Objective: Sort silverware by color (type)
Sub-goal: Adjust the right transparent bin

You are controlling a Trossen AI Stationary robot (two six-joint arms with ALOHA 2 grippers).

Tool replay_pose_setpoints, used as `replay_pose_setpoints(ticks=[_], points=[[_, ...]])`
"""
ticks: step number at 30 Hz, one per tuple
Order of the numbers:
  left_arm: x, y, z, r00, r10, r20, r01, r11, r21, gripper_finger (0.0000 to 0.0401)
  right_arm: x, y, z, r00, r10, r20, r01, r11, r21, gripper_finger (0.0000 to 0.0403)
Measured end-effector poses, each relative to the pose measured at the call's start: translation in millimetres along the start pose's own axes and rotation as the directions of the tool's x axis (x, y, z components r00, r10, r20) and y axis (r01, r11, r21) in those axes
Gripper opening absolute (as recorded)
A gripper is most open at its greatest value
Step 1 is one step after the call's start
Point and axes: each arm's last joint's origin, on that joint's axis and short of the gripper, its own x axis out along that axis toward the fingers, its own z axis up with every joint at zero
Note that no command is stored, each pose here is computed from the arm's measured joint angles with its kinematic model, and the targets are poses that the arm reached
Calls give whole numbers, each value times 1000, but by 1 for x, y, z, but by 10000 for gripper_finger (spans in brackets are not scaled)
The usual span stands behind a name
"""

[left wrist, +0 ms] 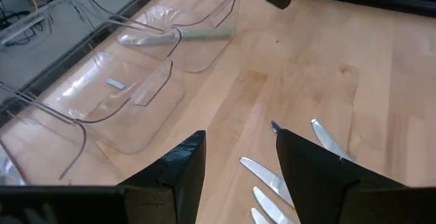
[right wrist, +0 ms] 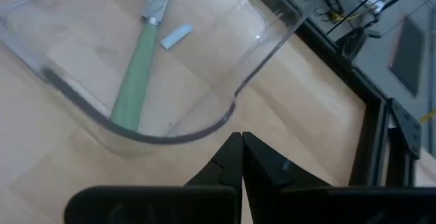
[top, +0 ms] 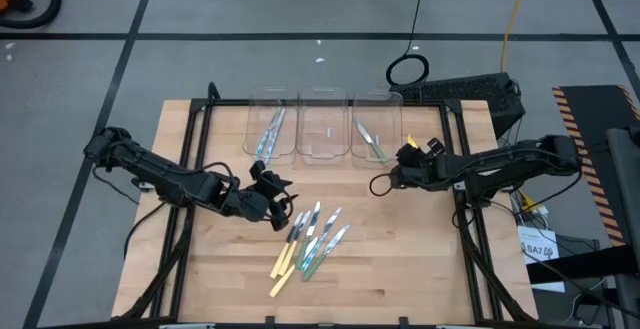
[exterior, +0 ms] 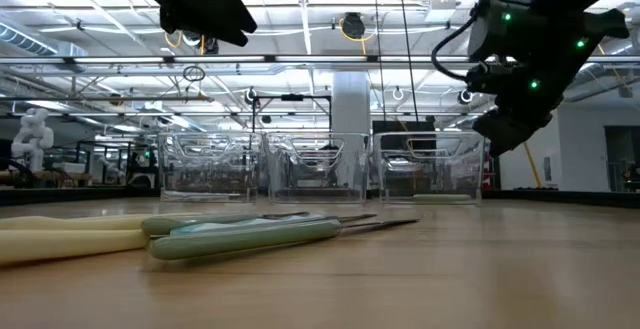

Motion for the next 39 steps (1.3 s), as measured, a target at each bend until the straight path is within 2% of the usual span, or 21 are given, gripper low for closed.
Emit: replay_pose_setpoints(ticks=[3, 10, 17, 22, 29, 39], points=[[-3, -4, -2, 1000, -16, 0, 16, 1000, -27, 188, 2, 3, -2, 1000, 13, -24, -14, 999, -31, 0], [-13, -16, -8, 999, -52, 10, 52, 997, -60, 189, -8, 9, -6, 961, 239, -138, -245, 969, -28, 0], [-20, -23, -12, 998, -51, 30, 53, 997, -58, 189, -18, 24, 4, 929, 371, 2, -370, 926, -74, 0], [-18, -34, -22, 998, -64, 9, 65, 995, -73, 189, -16, 22, 9, 955, 286, 80, -279, 956, -86, 0], [1, -48, -41, 998, -41, -47, 39, 998, -44, 189, -7, 15, 15, 968, 239, 80, -228, 965, -129, 0], [11, -54, -46, 998, -42, -54, 38, 996, -76, 189, -5, 13, 18, 960, 275, 47, -264, 952, -157, 0]])
